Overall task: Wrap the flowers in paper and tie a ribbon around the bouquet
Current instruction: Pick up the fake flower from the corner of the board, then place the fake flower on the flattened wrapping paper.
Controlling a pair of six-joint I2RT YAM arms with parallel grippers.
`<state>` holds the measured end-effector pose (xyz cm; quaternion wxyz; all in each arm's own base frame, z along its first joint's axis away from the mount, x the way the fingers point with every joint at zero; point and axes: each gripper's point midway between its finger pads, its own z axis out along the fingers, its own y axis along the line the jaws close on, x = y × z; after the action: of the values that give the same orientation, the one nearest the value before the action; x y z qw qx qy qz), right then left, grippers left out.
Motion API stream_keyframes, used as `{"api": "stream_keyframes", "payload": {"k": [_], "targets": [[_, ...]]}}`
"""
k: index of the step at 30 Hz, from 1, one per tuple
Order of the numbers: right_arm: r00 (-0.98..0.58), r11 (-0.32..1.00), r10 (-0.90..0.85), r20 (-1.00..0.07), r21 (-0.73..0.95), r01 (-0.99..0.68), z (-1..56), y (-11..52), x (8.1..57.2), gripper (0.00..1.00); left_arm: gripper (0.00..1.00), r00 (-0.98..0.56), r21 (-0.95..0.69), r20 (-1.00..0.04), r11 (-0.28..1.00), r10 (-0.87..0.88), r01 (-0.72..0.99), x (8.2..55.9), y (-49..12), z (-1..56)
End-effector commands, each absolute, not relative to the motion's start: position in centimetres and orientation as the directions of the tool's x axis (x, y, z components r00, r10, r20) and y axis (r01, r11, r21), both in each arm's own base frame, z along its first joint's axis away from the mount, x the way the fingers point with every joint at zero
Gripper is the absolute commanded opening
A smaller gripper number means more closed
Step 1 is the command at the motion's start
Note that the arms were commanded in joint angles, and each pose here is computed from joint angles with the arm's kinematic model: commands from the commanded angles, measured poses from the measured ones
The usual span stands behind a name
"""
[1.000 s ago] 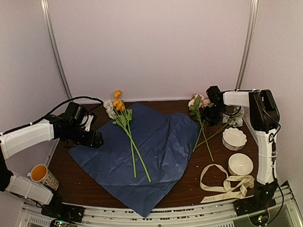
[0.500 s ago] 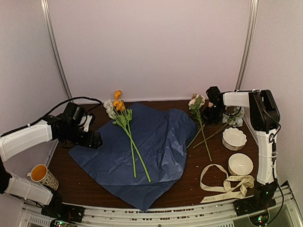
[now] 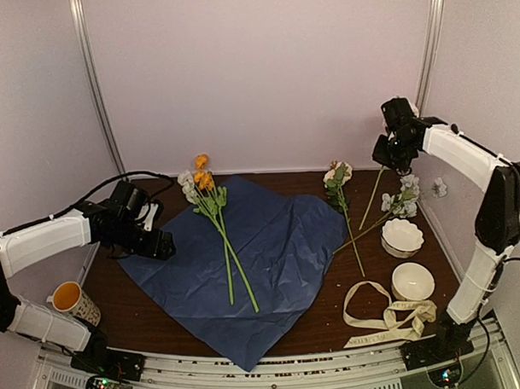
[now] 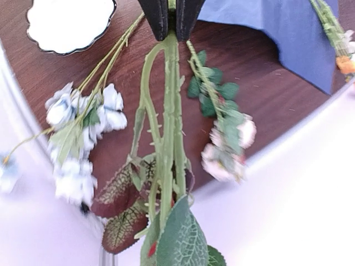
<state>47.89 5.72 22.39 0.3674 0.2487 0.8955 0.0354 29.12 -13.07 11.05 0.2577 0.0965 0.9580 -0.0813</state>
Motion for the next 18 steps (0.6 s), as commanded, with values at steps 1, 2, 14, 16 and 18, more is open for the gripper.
{"api": "stream_keyframes", "payload": {"k": [1, 2, 14, 16, 18], "targets": [[-0.577, 0.954, 0.3, -0.759, 0.251, 0.167, 29.9, 11.7, 45.3, 0.0, 0.84, -0.832, -0.134, -0.544, 0.967, 0.112, 0.218, 29.4, -13.8, 11.9], [-0.595, 0.959, 0.262, -0.76, 0.274, 0.072, 30.3, 14.9, 44.6, 0.0, 0.84, -0.826, -0.145, -0.553, 0.964, 0.109, 0.224, 29.3, -14.1, 12.0], [-0.836, 0.736, -0.096, -0.541, 0.527, -0.426, 22.3, 47.4, 35.9, 0.0, 0.83, -0.839, -0.138, -0.527, 0.961, 0.134, 0.24, 28.6, -14.4, 11.0], [-0.853, 0.735, -0.121, -0.507, 0.531, -0.421, 19.9, 49.1, 35.7, 0.14, 0.83, -0.834, -0.134, -0.534, 0.961, 0.136, 0.242, 28.8, -14.5, 11.5], [-0.871, 0.786, -0.138, -0.472, 0.483, -0.386, 17.6, 48.3, 36.1, 0.42, 0.84, -0.825, -0.138, -0.547, 0.957, 0.141, 0.255, 28.7, -14.7, 11.8]]}}
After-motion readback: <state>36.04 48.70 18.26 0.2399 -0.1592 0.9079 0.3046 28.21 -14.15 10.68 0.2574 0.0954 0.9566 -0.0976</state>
